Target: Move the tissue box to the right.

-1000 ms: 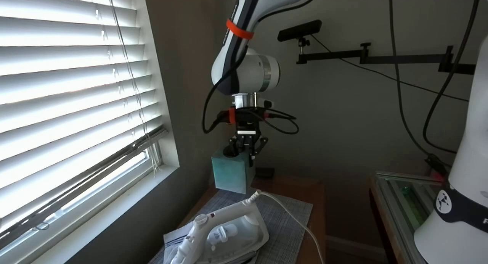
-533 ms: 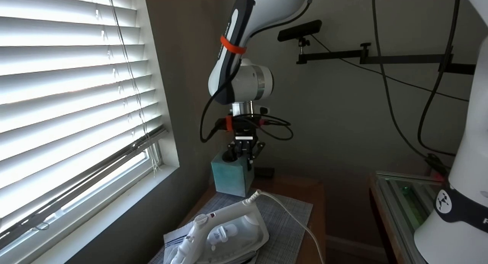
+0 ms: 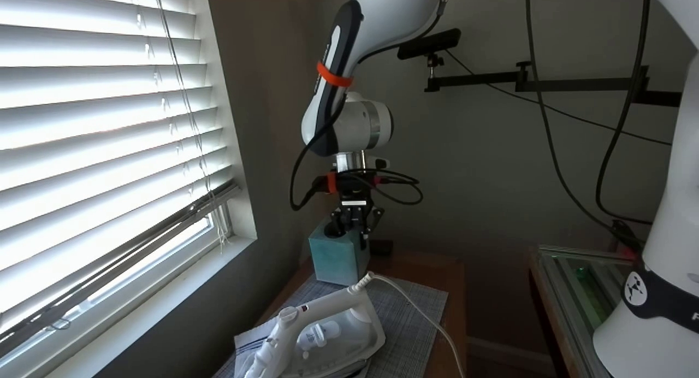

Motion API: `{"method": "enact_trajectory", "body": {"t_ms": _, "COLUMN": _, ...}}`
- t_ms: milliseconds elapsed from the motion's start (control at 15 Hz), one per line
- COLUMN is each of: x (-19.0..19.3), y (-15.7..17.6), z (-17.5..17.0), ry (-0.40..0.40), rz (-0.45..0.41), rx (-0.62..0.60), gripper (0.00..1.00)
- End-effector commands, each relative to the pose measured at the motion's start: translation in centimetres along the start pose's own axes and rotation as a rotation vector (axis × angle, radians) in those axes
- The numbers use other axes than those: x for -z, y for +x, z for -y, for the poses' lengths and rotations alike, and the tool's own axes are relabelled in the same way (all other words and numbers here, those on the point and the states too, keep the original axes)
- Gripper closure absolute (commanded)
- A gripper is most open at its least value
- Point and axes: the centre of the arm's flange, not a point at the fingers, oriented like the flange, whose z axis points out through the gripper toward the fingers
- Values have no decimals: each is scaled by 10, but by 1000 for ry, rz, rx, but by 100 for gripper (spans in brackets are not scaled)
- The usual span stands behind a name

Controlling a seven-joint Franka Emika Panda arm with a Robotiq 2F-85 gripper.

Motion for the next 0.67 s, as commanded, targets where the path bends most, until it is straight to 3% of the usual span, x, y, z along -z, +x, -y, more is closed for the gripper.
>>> {"method": "enact_trajectory", "body": {"t_ms": 0, "x": 0, "y": 4, "z": 0, "ry": -2, "rz": 22, "rx": -7, "gripper": 55}}
{"method": "enact_trajectory", "body": {"t_ms": 467, "x": 27, "y": -3, "z": -20, "ry": 79, "rz": -3, "rx": -7, "gripper": 6}}
{"method": "enact_trajectory", "body": {"t_ms": 600, "x": 42, "y": -6, "z": -31, "ry": 126, "rz": -5, "rx": 5, "gripper": 0}}
